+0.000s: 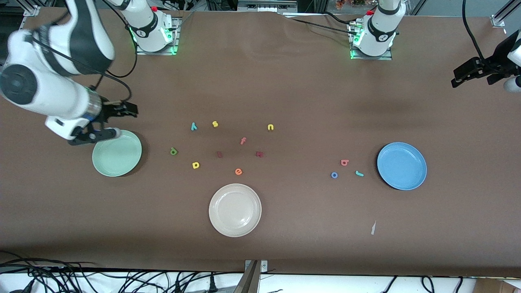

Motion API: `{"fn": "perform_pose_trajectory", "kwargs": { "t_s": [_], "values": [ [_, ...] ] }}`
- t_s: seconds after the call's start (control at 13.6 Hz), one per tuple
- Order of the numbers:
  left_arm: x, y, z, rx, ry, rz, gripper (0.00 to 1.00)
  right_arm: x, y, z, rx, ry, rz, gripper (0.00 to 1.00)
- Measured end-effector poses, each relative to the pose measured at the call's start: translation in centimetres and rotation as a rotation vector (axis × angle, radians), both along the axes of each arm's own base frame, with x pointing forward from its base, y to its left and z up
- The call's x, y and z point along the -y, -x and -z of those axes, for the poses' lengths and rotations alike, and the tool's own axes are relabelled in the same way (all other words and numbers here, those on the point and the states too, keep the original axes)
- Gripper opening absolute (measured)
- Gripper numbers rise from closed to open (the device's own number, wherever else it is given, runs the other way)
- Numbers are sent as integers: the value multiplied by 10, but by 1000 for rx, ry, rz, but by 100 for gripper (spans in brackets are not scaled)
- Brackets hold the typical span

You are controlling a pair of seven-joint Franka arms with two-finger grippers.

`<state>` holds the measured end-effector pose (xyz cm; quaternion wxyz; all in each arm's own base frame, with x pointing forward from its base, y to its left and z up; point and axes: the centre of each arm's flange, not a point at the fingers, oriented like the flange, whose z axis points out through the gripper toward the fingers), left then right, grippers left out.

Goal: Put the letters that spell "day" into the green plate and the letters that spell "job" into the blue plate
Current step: 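Move the right gripper over the green letter p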

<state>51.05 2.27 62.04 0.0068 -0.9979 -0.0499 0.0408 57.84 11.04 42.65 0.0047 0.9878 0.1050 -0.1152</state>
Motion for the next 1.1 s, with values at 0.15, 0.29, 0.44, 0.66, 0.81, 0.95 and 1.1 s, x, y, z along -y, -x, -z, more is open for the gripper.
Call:
{"fn": "perform_pose_trajectory", "kwargs": {
  "t_s": [0.15, 0.29, 0.44, 0.66, 0.81, 0.95, 1.1],
  "values": [
    [0, 0, 0, 0, 0, 0, 100, -20, 2, 37, 24, 3, 3, 100],
    [0, 0, 0, 0, 0, 0, 100, -35, 5, 73, 50, 0, -7, 100],
    [0, 0, 0, 0, 0, 0, 100, -52, 6, 103, 73, -6, -32, 100],
    [0, 0, 0, 0, 0, 0, 100, -69, 1, 133, 109, -16, -60, 100],
    [0, 0, 0, 0, 0, 0, 100, -72, -3, 154, 130, -27, -96, 100],
    [0, 0, 0, 0, 0, 0, 100, -73, -3, 176, 158, -42, -152, 100],
    [0, 0, 0, 0, 0, 0, 100, -71, 2, 192, 186, -56, -212, 100]
  ]
}}
